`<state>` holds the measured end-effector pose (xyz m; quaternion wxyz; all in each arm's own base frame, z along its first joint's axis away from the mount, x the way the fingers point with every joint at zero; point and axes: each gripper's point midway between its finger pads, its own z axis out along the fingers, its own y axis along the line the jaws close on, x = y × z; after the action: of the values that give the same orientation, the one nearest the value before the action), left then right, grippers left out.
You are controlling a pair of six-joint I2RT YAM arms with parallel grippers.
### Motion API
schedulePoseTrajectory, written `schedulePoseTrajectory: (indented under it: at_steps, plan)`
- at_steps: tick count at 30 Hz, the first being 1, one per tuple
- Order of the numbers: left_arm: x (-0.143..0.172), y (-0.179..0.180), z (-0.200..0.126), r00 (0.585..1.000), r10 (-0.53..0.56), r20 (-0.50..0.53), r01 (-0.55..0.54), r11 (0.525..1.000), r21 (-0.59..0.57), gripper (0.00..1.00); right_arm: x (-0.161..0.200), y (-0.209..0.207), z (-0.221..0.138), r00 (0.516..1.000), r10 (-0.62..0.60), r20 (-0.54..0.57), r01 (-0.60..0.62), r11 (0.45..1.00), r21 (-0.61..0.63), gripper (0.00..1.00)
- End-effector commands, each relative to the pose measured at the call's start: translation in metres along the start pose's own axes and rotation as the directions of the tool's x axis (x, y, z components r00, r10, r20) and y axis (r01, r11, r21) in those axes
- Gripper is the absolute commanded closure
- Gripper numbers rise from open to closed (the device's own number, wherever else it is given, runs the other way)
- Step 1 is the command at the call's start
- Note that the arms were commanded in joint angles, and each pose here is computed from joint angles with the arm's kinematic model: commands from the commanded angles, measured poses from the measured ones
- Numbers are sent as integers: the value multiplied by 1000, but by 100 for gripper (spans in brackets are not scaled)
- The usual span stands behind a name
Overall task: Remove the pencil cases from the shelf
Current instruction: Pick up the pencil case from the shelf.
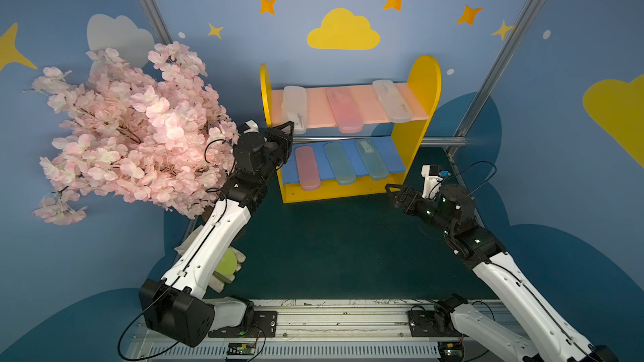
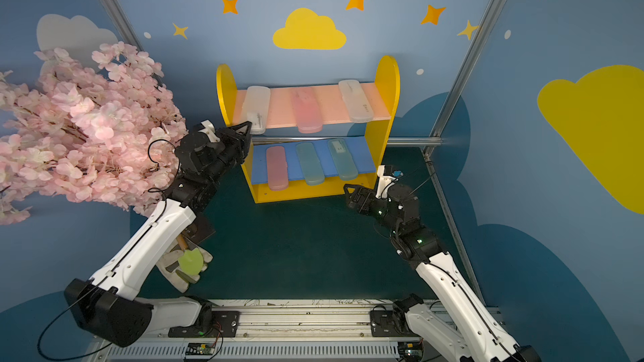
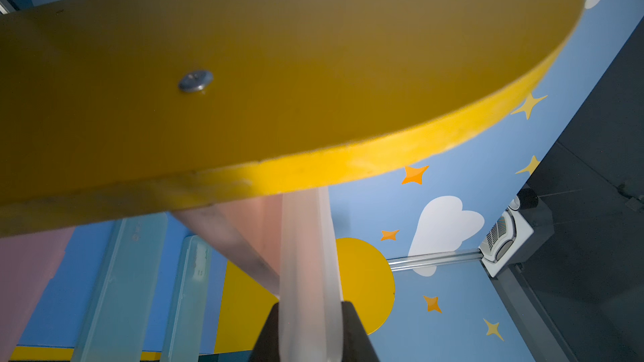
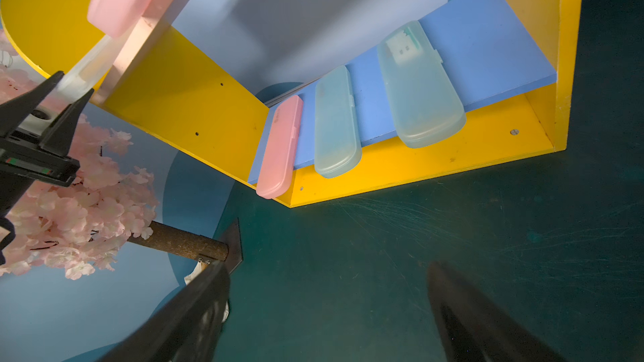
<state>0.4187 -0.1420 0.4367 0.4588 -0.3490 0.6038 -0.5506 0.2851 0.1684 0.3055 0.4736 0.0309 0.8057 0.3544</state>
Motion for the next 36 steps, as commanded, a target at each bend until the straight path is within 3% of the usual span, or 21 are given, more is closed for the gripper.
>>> schedulePoseTrajectory:
  at_steps: [1,8,14,19,29,36]
  plan:
    - [5,-25,-15,999,30,-37,-26,995,95,92,-1,9,-6,999,-52,4,52,998,-37,4]
    - [31,-51,-41,988,84,-128,-56,976,209,97,2,29,-14,993,-118,-23,114,983,-140,1]
    - [46,-68,-82,985,146,-96,-115,955,274,97,2,52,-22,991,-131,-24,121,960,-254,1]
    - [65,-73,-107,978,156,-139,-105,941,320,97,-4,80,-36,993,-119,-19,103,919,-380,1]
    - [122,-56,-131,942,161,-295,-40,926,377,97,-14,133,-68,997,21,-70,-58,803,-594,2]
    - [157,-53,-148,918,195,-344,-30,902,430,97,-20,144,-65,981,157,-116,-194,763,-616,9]
